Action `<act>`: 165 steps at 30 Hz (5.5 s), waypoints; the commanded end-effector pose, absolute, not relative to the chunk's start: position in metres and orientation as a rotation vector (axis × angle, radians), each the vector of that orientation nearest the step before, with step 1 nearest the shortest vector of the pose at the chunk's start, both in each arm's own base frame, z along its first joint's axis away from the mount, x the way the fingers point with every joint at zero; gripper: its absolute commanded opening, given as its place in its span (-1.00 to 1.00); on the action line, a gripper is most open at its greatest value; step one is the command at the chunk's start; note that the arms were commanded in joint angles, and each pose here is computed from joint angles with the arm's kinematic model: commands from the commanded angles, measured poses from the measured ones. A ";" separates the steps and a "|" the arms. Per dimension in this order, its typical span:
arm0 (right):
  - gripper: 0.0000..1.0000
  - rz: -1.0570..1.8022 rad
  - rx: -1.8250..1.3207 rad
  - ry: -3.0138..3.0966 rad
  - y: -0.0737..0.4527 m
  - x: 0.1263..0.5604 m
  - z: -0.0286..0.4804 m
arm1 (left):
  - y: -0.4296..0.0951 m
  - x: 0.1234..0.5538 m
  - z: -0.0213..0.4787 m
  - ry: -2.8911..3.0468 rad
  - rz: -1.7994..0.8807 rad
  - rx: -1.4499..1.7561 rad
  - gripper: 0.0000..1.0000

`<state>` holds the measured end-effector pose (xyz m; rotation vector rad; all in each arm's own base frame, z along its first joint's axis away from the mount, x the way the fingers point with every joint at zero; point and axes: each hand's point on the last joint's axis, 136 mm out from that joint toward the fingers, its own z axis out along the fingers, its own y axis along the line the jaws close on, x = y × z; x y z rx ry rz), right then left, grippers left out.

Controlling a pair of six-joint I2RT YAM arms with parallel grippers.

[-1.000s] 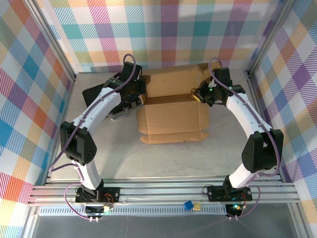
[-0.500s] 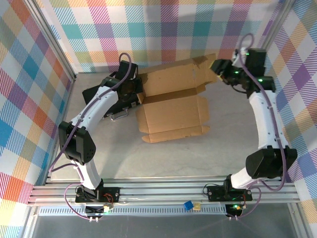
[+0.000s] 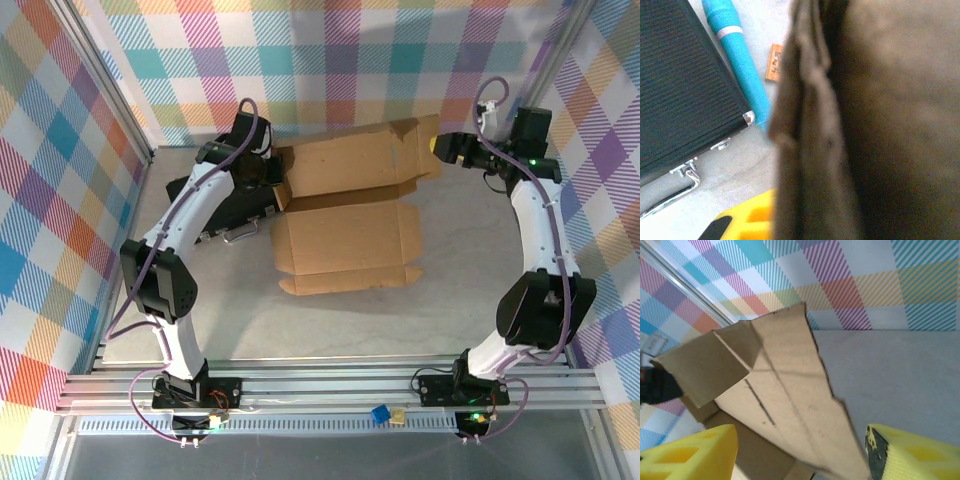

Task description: Fold the paper box

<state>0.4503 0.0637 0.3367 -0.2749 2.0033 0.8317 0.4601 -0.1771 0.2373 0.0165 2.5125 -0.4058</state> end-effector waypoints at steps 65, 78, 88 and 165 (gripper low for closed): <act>-1.00 -0.655 0.032 1.953 0.132 0.450 0.335 | -0.192 0.464 0.229 2.602 -0.555 -0.038 -1.00; -0.18 -0.247 -0.060 2.047 0.142 0.445 0.357 | -0.185 0.464 0.227 2.617 -0.537 -0.062 -1.00; 0.70 0.628 -0.340 1.890 0.128 0.396 0.440 | -0.180 0.463 0.227 2.626 -0.538 -0.045 -1.00; -0.18 1.232 -0.333 2.135 0.148 0.439 0.331 | -0.202 0.448 0.222 2.693 -0.882 -0.001 -1.00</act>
